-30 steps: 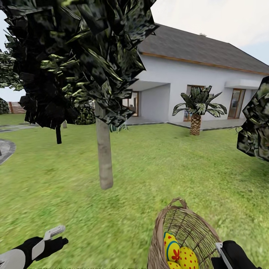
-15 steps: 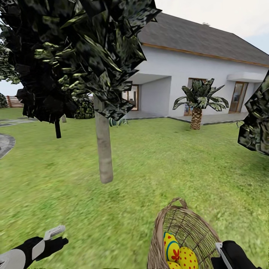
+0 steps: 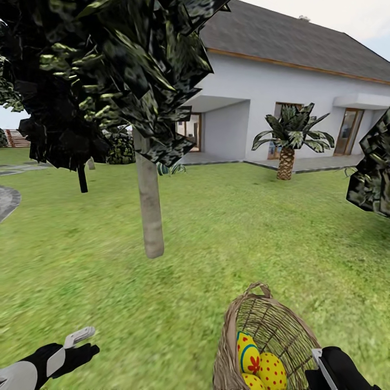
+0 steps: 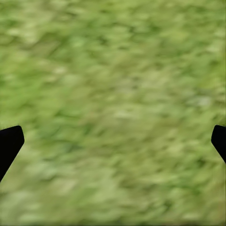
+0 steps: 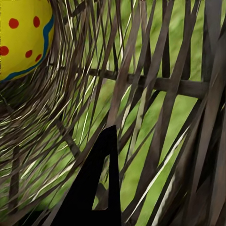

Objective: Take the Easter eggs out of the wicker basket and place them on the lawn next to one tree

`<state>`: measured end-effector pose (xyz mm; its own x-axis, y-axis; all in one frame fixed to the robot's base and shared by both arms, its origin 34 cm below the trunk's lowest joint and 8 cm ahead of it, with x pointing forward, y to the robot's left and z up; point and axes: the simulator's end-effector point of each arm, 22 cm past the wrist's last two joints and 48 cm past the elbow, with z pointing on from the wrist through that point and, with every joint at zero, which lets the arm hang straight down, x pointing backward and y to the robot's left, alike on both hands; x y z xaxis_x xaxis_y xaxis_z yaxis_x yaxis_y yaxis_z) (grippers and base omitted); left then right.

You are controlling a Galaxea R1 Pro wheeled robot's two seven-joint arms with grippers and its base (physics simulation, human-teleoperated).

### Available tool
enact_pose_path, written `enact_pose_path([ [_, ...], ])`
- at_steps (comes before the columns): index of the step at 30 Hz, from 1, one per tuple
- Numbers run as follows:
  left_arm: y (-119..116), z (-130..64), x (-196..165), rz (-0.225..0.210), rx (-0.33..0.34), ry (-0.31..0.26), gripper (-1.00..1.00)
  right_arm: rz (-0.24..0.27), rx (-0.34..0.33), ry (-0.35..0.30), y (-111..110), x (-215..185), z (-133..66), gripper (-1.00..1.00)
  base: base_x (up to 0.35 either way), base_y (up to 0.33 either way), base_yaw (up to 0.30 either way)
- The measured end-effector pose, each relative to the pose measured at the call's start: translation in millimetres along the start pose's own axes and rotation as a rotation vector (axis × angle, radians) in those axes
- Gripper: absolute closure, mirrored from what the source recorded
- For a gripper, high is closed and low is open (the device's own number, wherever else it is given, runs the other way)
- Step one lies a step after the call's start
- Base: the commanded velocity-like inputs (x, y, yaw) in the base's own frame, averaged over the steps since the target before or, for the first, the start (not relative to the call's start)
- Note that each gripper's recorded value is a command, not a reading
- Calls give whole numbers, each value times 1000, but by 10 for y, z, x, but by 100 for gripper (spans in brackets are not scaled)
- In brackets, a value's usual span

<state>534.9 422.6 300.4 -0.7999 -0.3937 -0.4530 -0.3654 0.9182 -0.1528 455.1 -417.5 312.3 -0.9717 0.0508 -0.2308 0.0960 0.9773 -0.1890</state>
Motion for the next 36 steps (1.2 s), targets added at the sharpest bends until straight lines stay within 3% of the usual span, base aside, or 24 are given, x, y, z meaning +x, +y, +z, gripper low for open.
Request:
enact_pose_path([
  [6,-1,0,0,0,0,0,-100,4,-1,0,-5,3,2,100,0,0,0],
  [7,0,0,0,0,0,0,-100,5,-2,1,-8,4,4,-100,0,0,0],
  [27,-61,12,24,0,7,3,-100,1,0,17,3,69,38,-100,0,0,0],
  [36,-117,-109,-114,-1,22,-30,-100,16,-18,-20,17,-33,-84,-100,0,0,0],
])
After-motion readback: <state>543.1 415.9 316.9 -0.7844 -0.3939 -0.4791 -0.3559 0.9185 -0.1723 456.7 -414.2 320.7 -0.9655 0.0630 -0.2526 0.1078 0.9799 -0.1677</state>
